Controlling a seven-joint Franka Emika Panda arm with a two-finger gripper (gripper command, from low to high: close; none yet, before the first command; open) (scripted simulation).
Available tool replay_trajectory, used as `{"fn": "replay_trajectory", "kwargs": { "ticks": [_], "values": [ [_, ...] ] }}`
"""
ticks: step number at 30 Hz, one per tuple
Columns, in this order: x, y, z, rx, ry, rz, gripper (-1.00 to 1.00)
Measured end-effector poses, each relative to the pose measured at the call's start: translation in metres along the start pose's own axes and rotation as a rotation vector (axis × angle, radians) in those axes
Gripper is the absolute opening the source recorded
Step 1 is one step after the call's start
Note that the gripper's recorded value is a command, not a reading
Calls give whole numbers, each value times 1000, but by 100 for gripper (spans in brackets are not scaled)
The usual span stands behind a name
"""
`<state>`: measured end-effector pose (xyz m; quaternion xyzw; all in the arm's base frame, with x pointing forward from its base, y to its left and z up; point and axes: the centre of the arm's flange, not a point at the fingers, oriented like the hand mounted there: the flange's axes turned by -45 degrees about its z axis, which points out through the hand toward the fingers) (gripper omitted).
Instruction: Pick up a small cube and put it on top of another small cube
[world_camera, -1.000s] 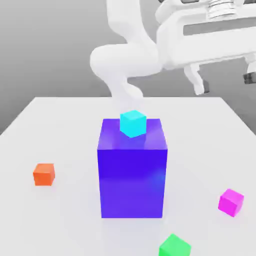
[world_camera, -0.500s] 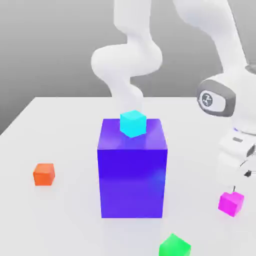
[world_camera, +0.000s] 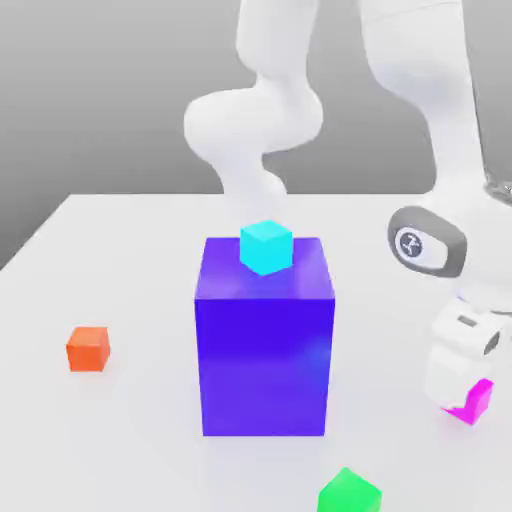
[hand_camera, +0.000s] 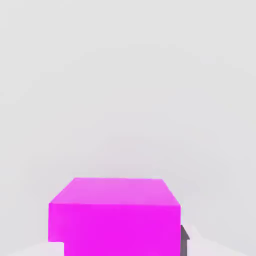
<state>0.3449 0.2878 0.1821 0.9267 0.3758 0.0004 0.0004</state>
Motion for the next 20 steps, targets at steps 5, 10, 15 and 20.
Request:
{"fn": "replay_trajectory", "kwargs": {
  "ticks": [5, 10, 15, 20],
  "values": [
    [11, 82, -26, 2, -1, -9, -100],
    [2, 187, -49, 3, -1, -21, -100],
    [-11, 242, -26, 2, 0, -28, -100],
    [-13, 244, -2, 3, -1, -27, 100]
  ]
}}
